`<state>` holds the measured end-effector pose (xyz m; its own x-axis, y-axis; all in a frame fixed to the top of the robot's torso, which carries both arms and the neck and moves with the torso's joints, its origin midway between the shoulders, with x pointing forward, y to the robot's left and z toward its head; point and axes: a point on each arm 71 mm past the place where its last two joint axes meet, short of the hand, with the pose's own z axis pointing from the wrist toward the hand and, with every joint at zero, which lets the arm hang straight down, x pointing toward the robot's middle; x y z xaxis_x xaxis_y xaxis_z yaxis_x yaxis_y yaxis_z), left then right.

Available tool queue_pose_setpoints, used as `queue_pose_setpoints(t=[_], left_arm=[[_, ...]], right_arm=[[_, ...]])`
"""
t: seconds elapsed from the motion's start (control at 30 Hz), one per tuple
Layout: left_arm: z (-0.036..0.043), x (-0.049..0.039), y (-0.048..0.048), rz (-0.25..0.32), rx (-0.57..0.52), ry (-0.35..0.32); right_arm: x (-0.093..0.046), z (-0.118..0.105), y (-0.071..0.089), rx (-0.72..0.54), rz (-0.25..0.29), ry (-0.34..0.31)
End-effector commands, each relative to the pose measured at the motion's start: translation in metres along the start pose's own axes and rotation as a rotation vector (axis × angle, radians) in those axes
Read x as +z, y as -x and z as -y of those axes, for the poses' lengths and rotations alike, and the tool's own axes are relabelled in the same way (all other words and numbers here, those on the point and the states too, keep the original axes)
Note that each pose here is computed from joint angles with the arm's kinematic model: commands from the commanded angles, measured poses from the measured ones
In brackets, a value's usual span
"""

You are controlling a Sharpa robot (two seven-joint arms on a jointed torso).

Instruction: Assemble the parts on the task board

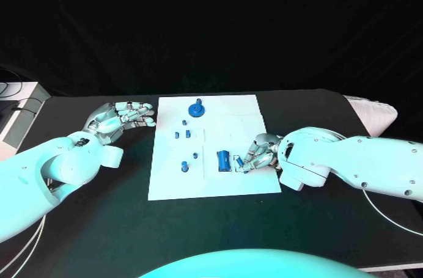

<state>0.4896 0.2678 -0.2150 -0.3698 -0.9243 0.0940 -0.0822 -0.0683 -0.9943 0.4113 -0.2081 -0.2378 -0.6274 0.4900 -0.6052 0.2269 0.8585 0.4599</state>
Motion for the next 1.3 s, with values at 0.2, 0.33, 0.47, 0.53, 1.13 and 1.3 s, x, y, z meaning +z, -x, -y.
queue_pose_setpoints(t=[0.2, 0.33, 0.47, 0.53, 1.13, 1.3], left_arm=[[0.0009, 0.0002, -0.0026, -0.018, -0.009, -0.004], [0.0009, 0.0001, -0.0023, -0.018, -0.009, -0.004], [0.0009, 0.0, -0.0022, -0.018, -0.009, -0.003], [0.0009, -0.0001, -0.0022, -0.019, -0.009, -0.002], [0.0007, -0.0001, -0.0019, -0.019, -0.009, -0.001], [0.0006, -0.0001, -0.0019, -0.018, -0.009, 0.0]], right_arm=[[0.0027, -0.0027, 0.0013, 0.015, 0.035, 0.006], [0.0045, -0.0039, 0.0007, 0.008, 0.028, 0.006], [0.0061, -0.0048, 0.0, 0.0, 0.02, 0.004], [0.0067, -0.0047, 0.0001, -0.001, 0.019, 0.002], [0.0087, -0.0031, 0.0008, -0.021, 0.01, -0.006], [0.0081, -0.0045, -0.0006, -0.025, 0.003, 0.002]])
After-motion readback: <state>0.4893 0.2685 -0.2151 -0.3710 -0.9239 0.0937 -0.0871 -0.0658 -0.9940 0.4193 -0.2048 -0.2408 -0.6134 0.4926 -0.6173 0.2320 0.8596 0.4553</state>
